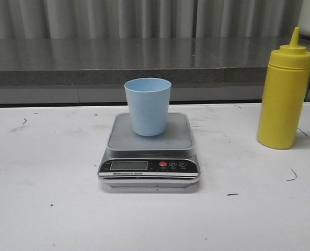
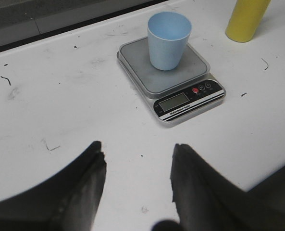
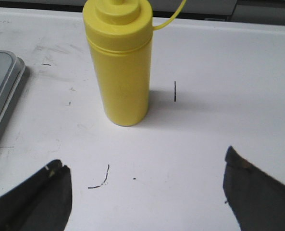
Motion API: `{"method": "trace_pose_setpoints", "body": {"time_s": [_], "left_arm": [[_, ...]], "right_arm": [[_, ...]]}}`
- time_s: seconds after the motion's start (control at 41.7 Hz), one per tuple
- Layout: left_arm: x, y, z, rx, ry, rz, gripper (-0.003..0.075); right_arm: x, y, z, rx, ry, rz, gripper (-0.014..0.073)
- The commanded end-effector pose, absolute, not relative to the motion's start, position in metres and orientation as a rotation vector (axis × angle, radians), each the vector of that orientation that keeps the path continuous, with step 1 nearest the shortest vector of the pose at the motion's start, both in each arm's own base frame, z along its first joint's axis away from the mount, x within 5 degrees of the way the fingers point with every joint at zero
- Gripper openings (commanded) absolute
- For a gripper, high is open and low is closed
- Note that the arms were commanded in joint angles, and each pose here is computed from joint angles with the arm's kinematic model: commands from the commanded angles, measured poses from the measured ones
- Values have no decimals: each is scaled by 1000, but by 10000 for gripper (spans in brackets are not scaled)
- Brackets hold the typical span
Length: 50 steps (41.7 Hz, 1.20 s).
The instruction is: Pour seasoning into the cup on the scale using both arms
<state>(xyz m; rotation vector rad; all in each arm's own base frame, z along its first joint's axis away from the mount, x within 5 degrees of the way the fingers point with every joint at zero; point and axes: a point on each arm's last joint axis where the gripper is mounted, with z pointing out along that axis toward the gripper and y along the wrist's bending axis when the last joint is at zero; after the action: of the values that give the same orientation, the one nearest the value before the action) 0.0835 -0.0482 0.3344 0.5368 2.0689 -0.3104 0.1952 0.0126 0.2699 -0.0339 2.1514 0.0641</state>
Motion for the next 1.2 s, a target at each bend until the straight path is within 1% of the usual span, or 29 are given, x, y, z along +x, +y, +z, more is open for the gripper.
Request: {"method": "trace_pose_setpoints", "body": {"time_s": [0.0,0.144,0.36,0.6,0.744,0.936,1.176], "left_arm": [[85,-50,349,516,1974,-342,313],[85,-50,349,516,1974,-342,313],[85,-50,349,516,1974,-342,313],[85,-50,349,516,1974,-342,313],[85,-50,349,516,1974,-342,313],[85,-50,349,516,1974,-342,313],[85,-50,349,516,1974,-342,313]], "right_arm": [[217,19,276,-59,2029,74,655],[239,28,254,-86,1981,92,655],[270,31,228,-67,1837,93,655],[293,33,201,-54,1723,86,655],[301,31,190,-12,1652,75,655],[319,32,177,4,1628,66,655],[344,35,170,5,1616,66,655]]}}
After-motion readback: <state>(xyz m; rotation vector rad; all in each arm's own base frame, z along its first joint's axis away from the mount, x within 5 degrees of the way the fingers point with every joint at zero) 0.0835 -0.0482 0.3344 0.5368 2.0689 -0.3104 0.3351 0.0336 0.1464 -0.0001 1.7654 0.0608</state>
